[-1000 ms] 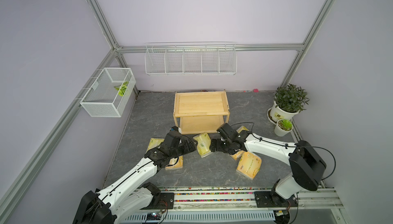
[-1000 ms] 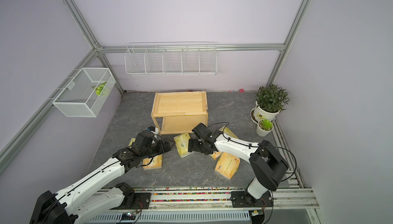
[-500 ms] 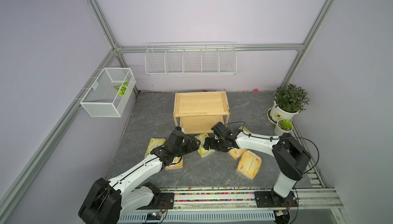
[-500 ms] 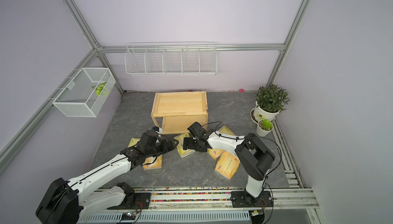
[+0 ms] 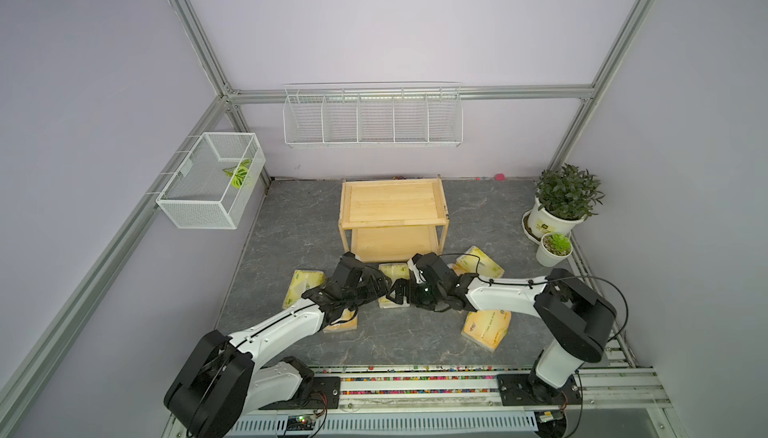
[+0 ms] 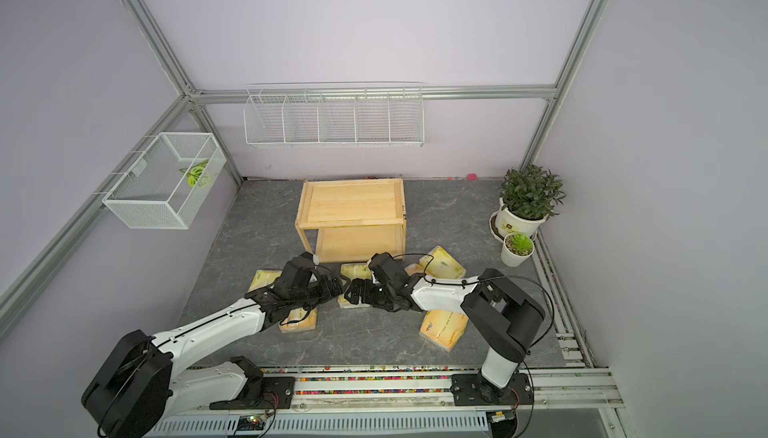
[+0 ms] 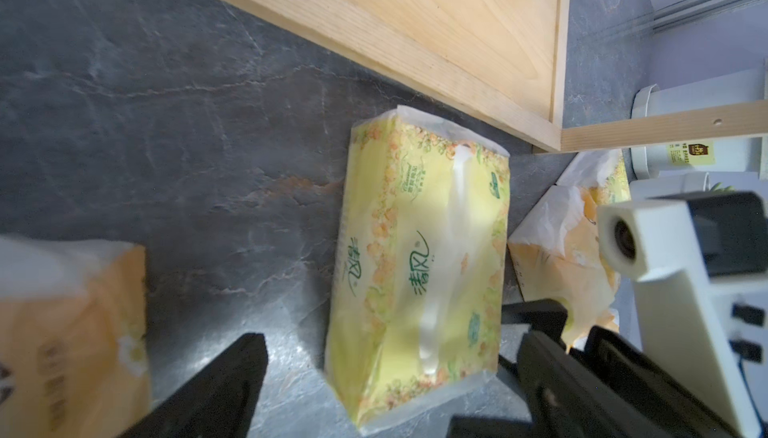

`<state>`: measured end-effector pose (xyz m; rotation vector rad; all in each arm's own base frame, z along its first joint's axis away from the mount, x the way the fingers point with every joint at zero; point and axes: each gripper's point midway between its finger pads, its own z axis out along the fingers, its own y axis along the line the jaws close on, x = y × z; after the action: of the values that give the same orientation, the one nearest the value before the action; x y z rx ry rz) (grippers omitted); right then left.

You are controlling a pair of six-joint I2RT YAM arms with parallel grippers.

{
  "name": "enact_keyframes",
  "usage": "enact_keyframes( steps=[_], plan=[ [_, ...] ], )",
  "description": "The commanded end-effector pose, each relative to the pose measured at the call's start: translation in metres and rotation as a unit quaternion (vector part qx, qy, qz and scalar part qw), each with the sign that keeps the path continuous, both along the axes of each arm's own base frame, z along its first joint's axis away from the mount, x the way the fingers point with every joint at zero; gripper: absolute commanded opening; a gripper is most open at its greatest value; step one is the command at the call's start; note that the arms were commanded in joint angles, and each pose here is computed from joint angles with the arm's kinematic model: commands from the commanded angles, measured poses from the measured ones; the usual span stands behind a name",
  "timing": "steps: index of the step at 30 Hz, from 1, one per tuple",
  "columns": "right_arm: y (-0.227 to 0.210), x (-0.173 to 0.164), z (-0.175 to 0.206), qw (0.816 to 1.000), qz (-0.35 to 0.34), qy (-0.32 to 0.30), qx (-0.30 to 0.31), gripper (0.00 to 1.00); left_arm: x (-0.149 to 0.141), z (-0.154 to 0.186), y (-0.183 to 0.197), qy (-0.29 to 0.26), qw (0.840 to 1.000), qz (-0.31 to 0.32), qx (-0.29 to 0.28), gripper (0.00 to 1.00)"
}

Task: Place the tissue boxes on the shelf by color
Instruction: Pick up the box of tissues from the center of the board.

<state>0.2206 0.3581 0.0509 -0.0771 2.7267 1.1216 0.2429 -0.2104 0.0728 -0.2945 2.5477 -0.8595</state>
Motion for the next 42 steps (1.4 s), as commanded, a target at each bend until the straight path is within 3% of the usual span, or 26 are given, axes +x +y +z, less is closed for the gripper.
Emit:
enact_keyframes(
  steps=[1, 13, 21, 29, 37, 42],
  plan=[
    [-0.002, -0.005, 0.003, 0.999, -0.029, 0.009, 0.027, 0.99, 0.004, 0.001, -0.003, -0.004, 1.000, 0.003, -0.006, 1.00],
    [-0.047, 0.002, -0.028, 0.991, -0.128, 0.018, 0.014, 0.98, 0.009, -0.008, -0.012, 0.003, 1.000, -0.003, -0.016, 1.00],
    [-0.040, 0.002, -0.054, 0.982, -0.157, 0.066, 0.080, 0.98, 0.011, -0.014, -0.024, 0.015, 0.999, -0.001, -0.053, 1.00],
    [-0.042, -0.006, -0.067, 0.979, -0.158, 0.077, 0.104, 0.97, 0.011, -0.023, -0.034, 0.037, 0.996, 0.002, -0.081, 1.00],
    [-0.016, -0.010, -0.050, 0.979, -0.123, 0.072, 0.146, 0.96, 0.000, -0.030, -0.026, 0.044, 0.996, 0.006, -0.078, 1.00],
    [-0.016, -0.008, -0.048, 0.978, -0.126, 0.064, 0.154, 0.88, -0.003, -0.029, -0.022, 0.044, 0.996, 0.005, -0.075, 1.00]
  ],
)
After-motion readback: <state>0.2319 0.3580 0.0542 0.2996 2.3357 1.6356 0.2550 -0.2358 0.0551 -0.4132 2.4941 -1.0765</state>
